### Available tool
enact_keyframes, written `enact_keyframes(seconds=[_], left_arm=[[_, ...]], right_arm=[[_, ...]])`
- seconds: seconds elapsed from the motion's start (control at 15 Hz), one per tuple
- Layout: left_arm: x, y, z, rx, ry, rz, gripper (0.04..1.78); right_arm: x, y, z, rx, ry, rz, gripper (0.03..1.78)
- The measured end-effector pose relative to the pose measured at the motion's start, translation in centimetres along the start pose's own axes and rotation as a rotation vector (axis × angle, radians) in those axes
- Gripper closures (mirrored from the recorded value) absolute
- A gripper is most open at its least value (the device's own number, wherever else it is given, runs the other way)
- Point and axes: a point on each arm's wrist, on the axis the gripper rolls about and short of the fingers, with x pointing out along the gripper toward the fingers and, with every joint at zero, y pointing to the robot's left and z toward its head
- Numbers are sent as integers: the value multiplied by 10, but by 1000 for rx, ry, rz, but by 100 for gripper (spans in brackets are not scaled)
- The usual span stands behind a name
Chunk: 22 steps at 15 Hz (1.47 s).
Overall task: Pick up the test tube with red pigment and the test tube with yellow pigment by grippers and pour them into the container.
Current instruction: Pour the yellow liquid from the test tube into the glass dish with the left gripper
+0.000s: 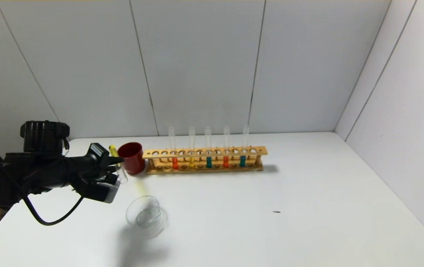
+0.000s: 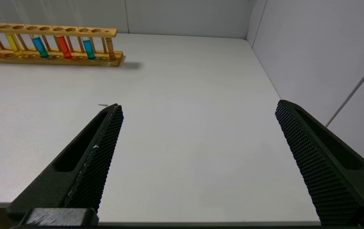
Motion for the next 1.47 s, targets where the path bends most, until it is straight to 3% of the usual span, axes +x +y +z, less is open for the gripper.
enact_keyframes(seconds=[0.67, 1.47], left_arm=[[-3, 3, 1, 140, 4, 10, 152], [1, 5, 9, 202, 9, -5, 152]], right_arm=[[0, 0, 0, 0, 0, 0, 6], [0, 0, 0, 0, 0, 0, 6]])
